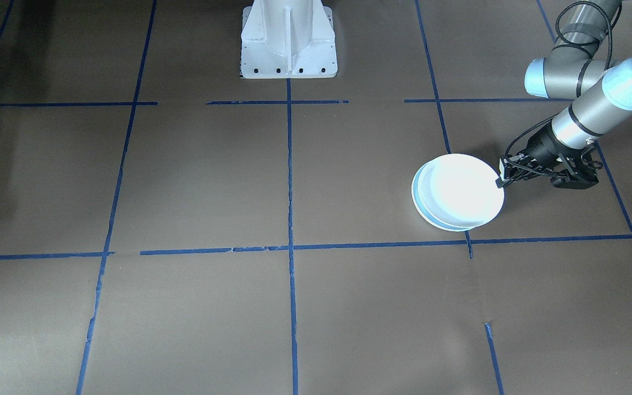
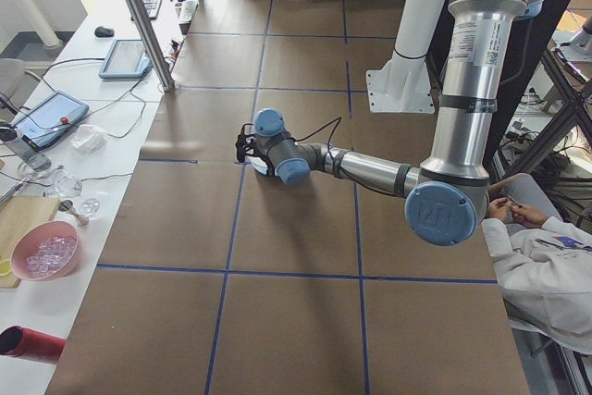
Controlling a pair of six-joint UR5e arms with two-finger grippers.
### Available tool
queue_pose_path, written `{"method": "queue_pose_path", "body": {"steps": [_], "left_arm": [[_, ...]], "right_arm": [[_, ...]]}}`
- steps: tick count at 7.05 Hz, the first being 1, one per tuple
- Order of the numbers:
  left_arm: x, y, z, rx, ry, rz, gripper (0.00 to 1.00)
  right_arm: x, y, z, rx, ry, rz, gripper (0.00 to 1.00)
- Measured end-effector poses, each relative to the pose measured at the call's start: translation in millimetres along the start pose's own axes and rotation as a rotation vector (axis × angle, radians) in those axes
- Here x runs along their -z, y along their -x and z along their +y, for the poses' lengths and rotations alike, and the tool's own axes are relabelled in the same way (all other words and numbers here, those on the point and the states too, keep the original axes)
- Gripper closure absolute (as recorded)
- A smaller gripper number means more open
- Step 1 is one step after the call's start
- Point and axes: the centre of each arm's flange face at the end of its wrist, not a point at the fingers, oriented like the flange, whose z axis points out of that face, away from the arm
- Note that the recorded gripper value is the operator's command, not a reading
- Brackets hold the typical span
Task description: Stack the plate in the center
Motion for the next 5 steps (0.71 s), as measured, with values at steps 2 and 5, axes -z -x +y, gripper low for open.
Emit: {"method": "queue_pose_path", "body": {"steps": [2,5], "left_arm": [[-1.4,0.3,0.0,-0.001,0.001,-0.002,0.65],[-3.7,1.4,-0.7,-0.001,0.003,-0.005,0.42]], "right_arm": [[-0.1,-0.1,0.0,0.000,0.000,0.000,0.00],[-0.1,-0.1,0.0,0.000,0.000,0.000,0.00]]}}
